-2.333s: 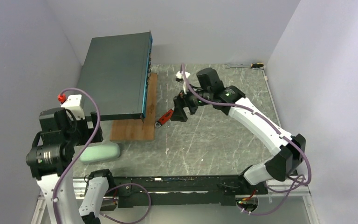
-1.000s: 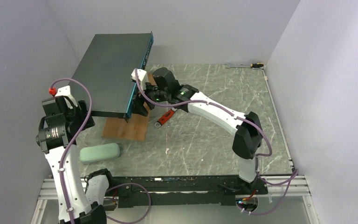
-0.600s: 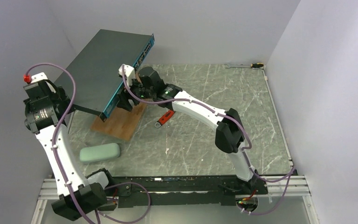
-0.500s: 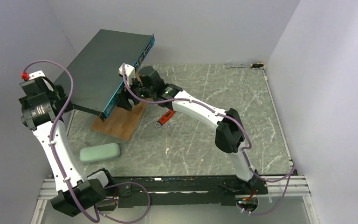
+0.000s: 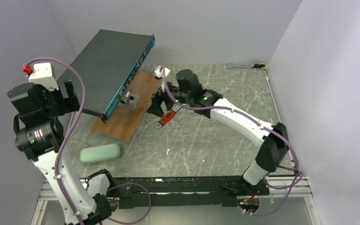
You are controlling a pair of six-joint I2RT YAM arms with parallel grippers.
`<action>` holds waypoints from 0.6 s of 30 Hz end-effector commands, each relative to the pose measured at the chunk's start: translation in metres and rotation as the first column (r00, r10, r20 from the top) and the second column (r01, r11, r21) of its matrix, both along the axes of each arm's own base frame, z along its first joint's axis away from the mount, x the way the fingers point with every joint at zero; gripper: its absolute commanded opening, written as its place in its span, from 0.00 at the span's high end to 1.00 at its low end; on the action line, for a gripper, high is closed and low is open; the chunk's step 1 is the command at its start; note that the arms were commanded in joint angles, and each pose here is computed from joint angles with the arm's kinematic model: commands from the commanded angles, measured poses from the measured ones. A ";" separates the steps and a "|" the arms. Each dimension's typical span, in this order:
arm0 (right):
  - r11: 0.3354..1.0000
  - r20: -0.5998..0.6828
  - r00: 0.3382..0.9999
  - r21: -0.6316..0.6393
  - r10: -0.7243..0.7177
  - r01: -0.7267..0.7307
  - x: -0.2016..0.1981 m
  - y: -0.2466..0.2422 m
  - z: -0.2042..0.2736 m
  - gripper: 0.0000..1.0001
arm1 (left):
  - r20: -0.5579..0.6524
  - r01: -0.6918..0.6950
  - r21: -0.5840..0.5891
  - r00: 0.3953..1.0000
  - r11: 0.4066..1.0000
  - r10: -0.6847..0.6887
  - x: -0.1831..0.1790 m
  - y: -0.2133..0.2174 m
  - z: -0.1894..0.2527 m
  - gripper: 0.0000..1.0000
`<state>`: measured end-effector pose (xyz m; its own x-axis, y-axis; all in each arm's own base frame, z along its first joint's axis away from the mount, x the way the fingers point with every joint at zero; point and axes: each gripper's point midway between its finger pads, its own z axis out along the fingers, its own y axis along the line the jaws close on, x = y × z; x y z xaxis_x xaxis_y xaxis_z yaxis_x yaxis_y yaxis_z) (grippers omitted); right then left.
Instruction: Open the umbrella
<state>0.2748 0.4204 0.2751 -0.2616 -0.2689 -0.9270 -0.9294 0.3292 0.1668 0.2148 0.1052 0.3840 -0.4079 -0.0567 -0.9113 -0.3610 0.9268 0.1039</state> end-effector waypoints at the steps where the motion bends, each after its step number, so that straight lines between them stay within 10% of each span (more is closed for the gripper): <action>1: 0.995 -0.156 0.983 0.031 -0.093 0.099 0.007 -0.045 0.001 0.13 | 0.159 0.377 0.179 0.901 0.909 -0.404 0.001 -0.064 0.070 0.00; 12: 0.917 -0.359 0.855 -0.002 -0.374 0.400 0.054 -0.135 -0.033 0.13 | -0.180 0.861 0.348 0.449 0.370 -0.875 0.066 -0.219 0.070 0.00; 18: 0.828 -0.431 0.733 -0.063 -0.526 0.557 0.092 -0.166 -0.058 0.21 | -0.573 0.854 0.501 0.206 -0.140 -0.794 0.051 -0.319 -0.022 0.03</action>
